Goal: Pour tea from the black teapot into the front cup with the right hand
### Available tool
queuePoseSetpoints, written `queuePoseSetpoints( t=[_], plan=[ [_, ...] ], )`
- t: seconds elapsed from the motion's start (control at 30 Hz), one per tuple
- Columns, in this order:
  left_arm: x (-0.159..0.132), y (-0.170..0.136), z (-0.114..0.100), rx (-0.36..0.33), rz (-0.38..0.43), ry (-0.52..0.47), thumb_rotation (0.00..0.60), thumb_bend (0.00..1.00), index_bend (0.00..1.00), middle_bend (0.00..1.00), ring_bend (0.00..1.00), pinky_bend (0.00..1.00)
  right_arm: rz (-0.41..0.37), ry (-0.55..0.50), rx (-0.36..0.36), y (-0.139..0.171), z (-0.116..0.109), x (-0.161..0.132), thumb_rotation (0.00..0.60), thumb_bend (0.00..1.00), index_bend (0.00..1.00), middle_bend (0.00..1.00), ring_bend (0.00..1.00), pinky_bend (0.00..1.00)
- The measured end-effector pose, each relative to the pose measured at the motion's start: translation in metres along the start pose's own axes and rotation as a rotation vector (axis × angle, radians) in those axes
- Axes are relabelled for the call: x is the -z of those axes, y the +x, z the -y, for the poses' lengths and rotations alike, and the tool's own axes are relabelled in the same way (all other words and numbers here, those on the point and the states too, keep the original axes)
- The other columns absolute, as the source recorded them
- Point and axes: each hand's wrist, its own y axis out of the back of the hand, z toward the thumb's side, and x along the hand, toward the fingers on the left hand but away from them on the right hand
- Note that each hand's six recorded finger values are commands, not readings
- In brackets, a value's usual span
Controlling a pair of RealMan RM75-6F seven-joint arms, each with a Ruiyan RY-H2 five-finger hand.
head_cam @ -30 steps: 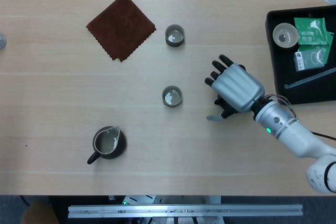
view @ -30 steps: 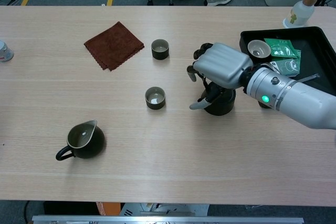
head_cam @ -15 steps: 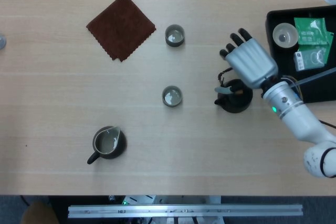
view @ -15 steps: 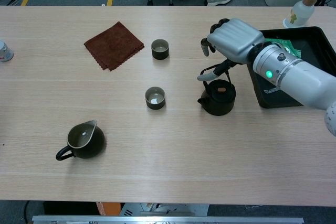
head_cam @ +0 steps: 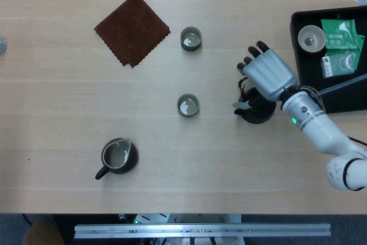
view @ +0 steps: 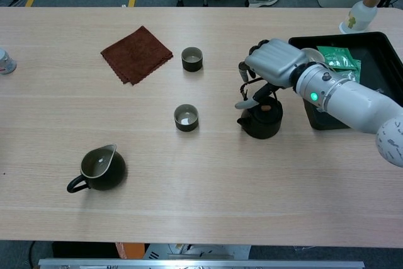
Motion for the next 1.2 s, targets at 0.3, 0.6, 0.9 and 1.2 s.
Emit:
queuePoseSetpoints(
  t=[0.3, 0.6, 0.9, 1.2],
  plan=[
    [-0.002, 0.001, 0.001, 0.001, 0.009, -0.003, 0.6, 0.39, 0.22, 0.23, 0.18, 0.15, -0.019, -0.01, -0.014, 0.011, 0.003, 0.0, 0.182, 0.0, 0.4, 0.45, 0.26, 0.17],
    [-0.001, 0.0, 0.0, -0.003, 0.007, -0.002, 0.6, 0.39, 0.22, 0.23, 0.18, 0.15, -0.026, -0.094, -0.029, 0.02, 0.004, 0.004, 0.208, 0.0, 0.4, 0.49, 0.34, 0.17],
    [-0.002, 0.002, 0.001, 0.0, 0.012, -0.003, 0.6, 0.39, 0.22, 0.23, 0.18, 0.15, -0.031, -0.163, -0.013, 0.035, -0.005, 0.011, 0.215, 0.0, 0.41, 0.5, 0.35, 0.18],
    [-0.003, 0.002, 0.003, 0.002, 0.013, -0.003, 0.6, 0.39, 0.22, 0.23, 0.18, 0.15, -0.052, -0.182, -0.032, 0.048, 0.001, 0.011, 0.227, 0.0, 0.41, 0.51, 0.36, 0.18]
  ],
)
